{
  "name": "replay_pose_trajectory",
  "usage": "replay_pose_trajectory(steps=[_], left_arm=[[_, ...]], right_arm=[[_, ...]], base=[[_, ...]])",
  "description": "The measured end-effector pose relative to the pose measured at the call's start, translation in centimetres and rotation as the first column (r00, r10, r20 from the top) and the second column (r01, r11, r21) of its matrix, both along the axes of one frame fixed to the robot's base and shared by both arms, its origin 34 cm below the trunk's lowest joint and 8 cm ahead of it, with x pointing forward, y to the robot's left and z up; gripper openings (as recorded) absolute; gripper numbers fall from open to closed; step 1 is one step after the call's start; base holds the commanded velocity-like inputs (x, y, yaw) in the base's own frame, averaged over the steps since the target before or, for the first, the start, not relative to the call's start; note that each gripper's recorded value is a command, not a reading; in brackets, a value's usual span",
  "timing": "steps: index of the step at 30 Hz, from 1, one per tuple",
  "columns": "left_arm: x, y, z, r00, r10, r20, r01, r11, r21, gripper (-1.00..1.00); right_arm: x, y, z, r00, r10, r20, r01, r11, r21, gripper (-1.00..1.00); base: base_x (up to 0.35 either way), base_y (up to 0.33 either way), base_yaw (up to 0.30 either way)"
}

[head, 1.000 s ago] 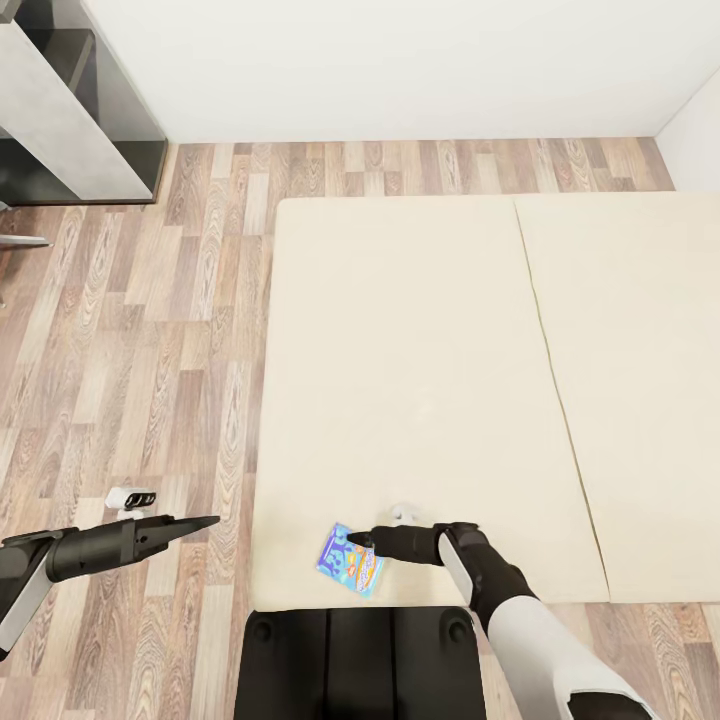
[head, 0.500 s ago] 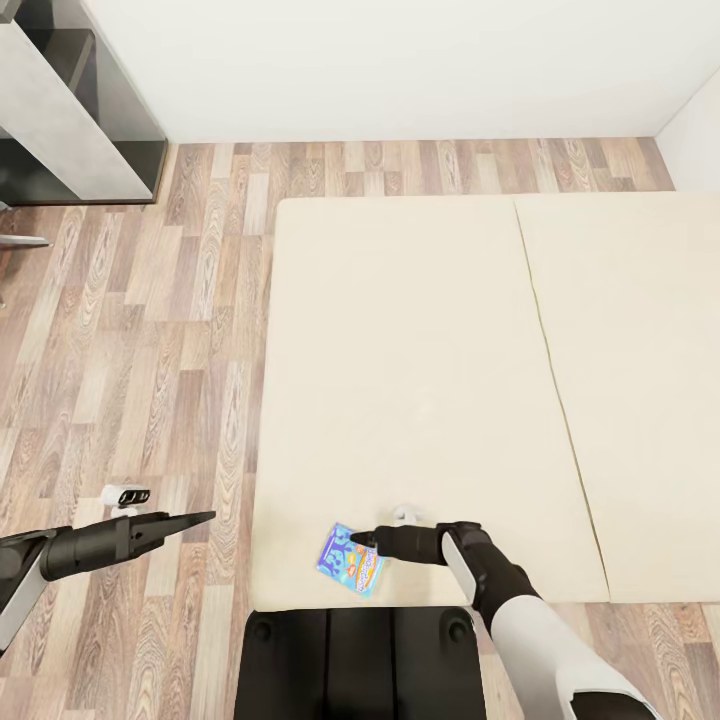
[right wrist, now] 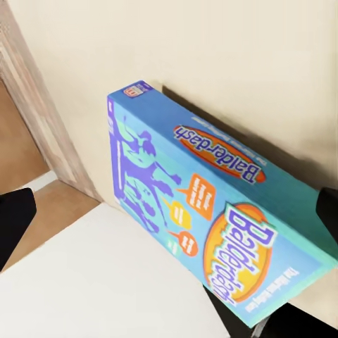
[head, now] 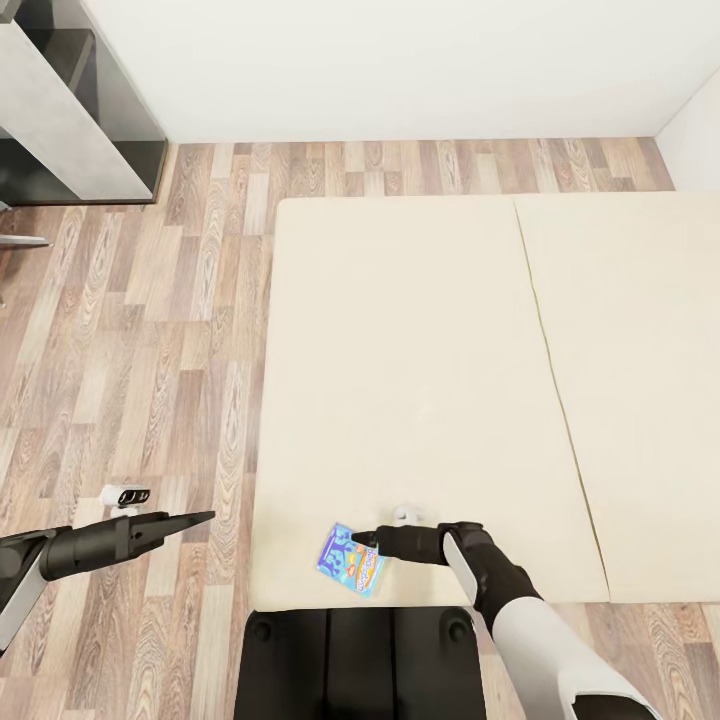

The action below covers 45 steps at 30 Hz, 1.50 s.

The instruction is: Put all the toys in the child's room - the three board games (two on the bed and one on the table), the two jigsaw puzzles on the table, and the tennis ball on the table - inside the toy box on the table in the child's room.

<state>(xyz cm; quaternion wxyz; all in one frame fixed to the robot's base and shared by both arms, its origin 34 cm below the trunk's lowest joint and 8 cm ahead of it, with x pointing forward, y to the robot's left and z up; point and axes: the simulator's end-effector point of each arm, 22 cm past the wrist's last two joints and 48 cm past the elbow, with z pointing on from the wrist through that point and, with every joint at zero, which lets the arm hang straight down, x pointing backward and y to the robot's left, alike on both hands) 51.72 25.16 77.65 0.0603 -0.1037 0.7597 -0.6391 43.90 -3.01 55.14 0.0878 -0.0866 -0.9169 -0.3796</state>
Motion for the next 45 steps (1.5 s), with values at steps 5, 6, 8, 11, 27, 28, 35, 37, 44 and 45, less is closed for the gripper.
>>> replay_pose_trajectory(steps=[5,6,8,11,27,28,35,37,44,45], left_arm=[[0.0,0.0,0.0,1.000,0.000,0.000,0.000,1.000,0.001,1.00],[0.0,0.0,0.0,1.000,0.000,0.000,0.000,1.000,0.001,1.00],[0.0,0.0,0.0,1.000,0.000,0.000,0.000,1.000,0.001,1.00],[0.0,0.0,0.0,1.000,0.000,0.000,0.000,1.000,0.000,1.00],[0.0,0.0,0.0,1.000,0.000,0.000,0.000,1.000,0.001,1.00],[0.0,0.0,0.0,1.000,0.000,0.000,0.000,1.000,0.001,1.00],[0.0,0.0,0.0,1.000,0.000,0.000,0.000,1.000,0.001,1.00],[0.0,0.0,0.0,1.000,0.000,0.000,0.000,1.000,0.001,1.00],[0.0,0.0,0.0,1.000,0.000,0.000,0.000,1.000,0.000,1.00],[0.0,0.0,0.0,1.000,0.000,0.000,0.000,1.000,0.000,1.00]], right_arm=[[1.4,-0.2,0.3,0.999,-0.005,0.040,0.005,1.000,-0.002,1.00],[1.7,-0.2,0.4,0.999,-0.007,0.046,0.007,1.000,-0.001,1.00],[2.3,-0.3,0.6,0.998,-0.014,0.060,0.014,1.000,0.007,1.00],[3.0,-0.5,1.0,0.997,-0.033,0.073,0.031,0.999,0.028,1.00],[3.4,-1.7,1.1,0.996,-0.044,0.083,0.041,0.998,0.040,1.00],[3.3,-1.9,1.0,0.996,-0.043,0.082,0.040,0.998,0.038,1.00],[2.1,-2.3,0.9,0.997,-0.042,0.067,0.040,0.999,0.033,1.00],[1.9,-2.2,1.0,0.997,-0.044,0.063,0.041,0.998,0.041,1.00],[0.6,-1.7,1.5,0.998,-0.051,0.046,0.047,0.996,0.073,1.00],[0.3,-1.6,1.5,0.998,-0.051,0.042,0.048,0.996,0.076,1.00]], base=[[0.000,0.000,0.000],[0.000,0.000,0.000],[0.000,0.000,0.000],[0.000,0.000,0.000],[0.000,0.000,0.000],[0.000,0.000,0.000],[0.000,0.000,0.000],[0.000,0.000,0.000],[0.000,0.000,0.000],[0.000,0.000,0.000]])
